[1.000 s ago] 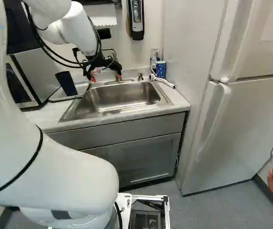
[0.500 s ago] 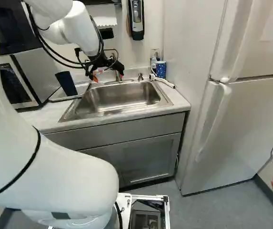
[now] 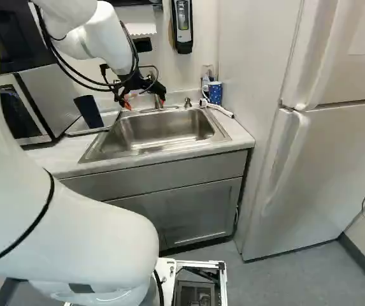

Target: Rinse the cup and place it in the tray

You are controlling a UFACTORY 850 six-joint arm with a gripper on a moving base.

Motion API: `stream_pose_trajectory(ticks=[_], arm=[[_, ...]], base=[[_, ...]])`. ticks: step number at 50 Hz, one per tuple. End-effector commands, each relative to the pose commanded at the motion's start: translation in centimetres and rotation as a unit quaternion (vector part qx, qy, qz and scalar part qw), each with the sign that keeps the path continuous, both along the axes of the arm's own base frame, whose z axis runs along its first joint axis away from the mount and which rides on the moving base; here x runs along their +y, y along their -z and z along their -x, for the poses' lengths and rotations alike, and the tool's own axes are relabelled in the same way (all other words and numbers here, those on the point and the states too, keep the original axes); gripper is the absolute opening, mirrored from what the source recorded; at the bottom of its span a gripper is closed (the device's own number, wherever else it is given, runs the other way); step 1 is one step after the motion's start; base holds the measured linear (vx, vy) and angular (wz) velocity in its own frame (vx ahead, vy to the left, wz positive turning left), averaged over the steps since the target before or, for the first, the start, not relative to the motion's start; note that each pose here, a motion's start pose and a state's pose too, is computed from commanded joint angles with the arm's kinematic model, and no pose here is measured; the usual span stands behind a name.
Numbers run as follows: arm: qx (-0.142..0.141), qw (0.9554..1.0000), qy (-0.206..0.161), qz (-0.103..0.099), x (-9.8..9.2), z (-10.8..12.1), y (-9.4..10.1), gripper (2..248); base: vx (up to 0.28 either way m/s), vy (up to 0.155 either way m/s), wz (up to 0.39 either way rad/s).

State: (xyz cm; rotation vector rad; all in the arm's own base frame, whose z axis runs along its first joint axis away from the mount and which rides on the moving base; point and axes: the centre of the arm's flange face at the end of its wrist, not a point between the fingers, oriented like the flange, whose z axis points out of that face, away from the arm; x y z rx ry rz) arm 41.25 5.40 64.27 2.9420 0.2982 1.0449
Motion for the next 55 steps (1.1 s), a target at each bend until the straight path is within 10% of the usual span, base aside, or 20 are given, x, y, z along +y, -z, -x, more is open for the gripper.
stream_pose_trajectory(ticks=[55], arm=[[0.000, 1.0000, 0.000, 0.000, 0.00, 0.00, 0.00, 247]], base=[[-0.056, -0.010, 0.007]])
